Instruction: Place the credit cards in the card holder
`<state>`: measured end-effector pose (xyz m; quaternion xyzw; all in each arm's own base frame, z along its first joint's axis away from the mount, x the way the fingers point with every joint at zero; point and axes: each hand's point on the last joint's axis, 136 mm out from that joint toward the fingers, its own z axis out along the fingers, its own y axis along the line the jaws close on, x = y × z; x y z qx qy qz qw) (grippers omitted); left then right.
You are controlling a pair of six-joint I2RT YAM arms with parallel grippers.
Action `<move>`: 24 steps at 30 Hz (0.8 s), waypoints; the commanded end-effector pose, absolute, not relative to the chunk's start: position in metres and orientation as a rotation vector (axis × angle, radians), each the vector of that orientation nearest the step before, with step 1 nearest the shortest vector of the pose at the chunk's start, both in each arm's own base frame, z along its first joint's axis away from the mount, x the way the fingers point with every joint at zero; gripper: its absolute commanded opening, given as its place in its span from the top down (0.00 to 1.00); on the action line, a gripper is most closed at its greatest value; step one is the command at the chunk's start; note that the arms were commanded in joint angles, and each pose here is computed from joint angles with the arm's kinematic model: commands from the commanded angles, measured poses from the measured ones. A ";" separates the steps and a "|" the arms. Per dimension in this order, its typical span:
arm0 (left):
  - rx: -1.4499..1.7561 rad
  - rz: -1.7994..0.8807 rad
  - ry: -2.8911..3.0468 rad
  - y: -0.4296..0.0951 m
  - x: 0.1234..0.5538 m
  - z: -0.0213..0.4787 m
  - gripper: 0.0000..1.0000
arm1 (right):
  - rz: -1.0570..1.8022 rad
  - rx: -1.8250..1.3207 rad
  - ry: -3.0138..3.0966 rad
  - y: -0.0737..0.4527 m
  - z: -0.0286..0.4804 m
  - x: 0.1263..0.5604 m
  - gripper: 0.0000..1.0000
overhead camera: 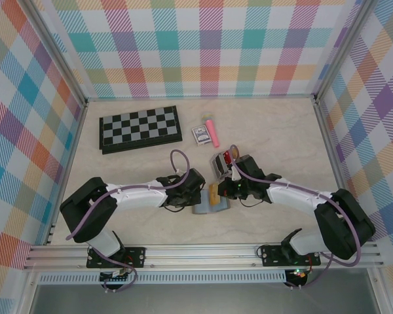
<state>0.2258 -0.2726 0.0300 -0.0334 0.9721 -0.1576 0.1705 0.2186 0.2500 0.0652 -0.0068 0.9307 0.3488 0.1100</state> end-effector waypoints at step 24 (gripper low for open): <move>-0.145 -0.427 2.786 -0.270 0.227 0.023 0.97 | 1.048 0.018 2.724 0.252 0.054 0.201 0.99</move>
